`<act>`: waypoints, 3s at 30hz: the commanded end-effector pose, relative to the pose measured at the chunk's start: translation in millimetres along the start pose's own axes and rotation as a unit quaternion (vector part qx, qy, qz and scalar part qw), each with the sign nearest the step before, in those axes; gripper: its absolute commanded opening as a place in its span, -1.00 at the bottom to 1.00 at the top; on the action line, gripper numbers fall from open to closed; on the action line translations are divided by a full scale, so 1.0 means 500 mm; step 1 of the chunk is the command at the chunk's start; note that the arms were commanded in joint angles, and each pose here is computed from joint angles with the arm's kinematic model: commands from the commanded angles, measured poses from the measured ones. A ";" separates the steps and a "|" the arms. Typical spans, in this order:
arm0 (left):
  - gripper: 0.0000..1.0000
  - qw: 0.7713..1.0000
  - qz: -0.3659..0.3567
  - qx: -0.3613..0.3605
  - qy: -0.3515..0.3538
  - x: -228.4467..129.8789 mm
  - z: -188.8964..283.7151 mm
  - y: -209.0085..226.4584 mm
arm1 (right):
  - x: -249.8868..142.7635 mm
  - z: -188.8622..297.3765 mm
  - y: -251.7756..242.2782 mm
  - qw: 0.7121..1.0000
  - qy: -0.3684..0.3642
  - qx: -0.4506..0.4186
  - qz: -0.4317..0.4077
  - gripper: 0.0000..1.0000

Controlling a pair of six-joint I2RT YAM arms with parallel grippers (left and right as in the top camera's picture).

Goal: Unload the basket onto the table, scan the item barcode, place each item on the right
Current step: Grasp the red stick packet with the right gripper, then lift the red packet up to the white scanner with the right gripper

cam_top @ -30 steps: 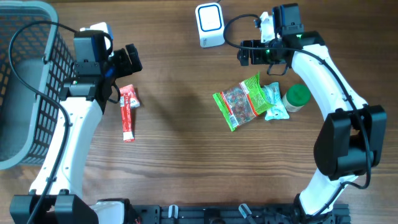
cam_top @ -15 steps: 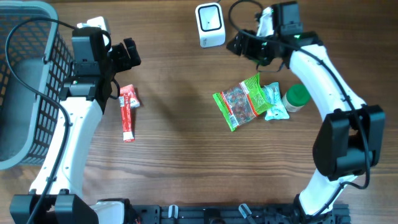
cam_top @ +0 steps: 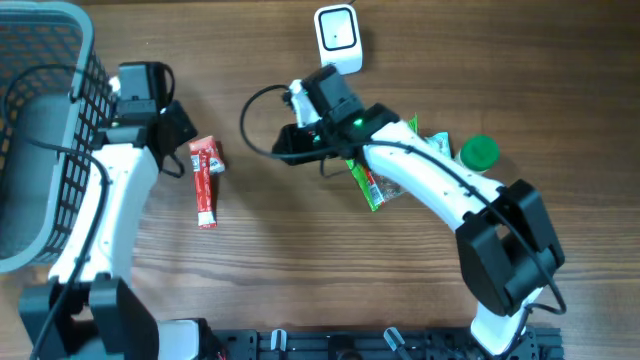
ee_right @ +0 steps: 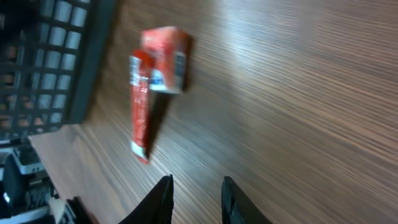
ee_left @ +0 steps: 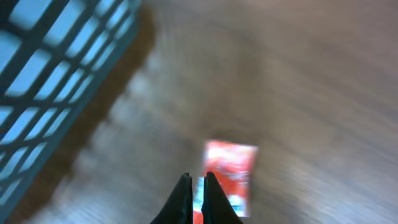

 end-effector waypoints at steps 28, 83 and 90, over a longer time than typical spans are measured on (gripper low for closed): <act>-0.92 0.954 0.057 -0.091 0.281 -0.308 -0.147 -0.034 | -0.163 -0.242 0.027 0.991 0.122 0.049 -0.011 -0.31; -0.92 0.959 0.013 -0.109 0.261 -0.307 -0.143 -0.087 | -0.198 -0.319 -0.080 0.952 0.083 -0.064 0.287 -0.52; -0.92 0.959 0.013 -0.109 0.261 -0.307 -0.143 -0.087 | -0.200 -0.318 -0.085 0.952 0.086 -0.070 0.284 -0.91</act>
Point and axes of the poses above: each gripper's point midway between its finger pads, its own z axis back along the fingers, its own y axis along the line the jaws close on, x = y × z, the point moved 4 cm from there along z, back along the fingers, and after that the axes turned 12 degrees about -z, right-handed, at the moved point
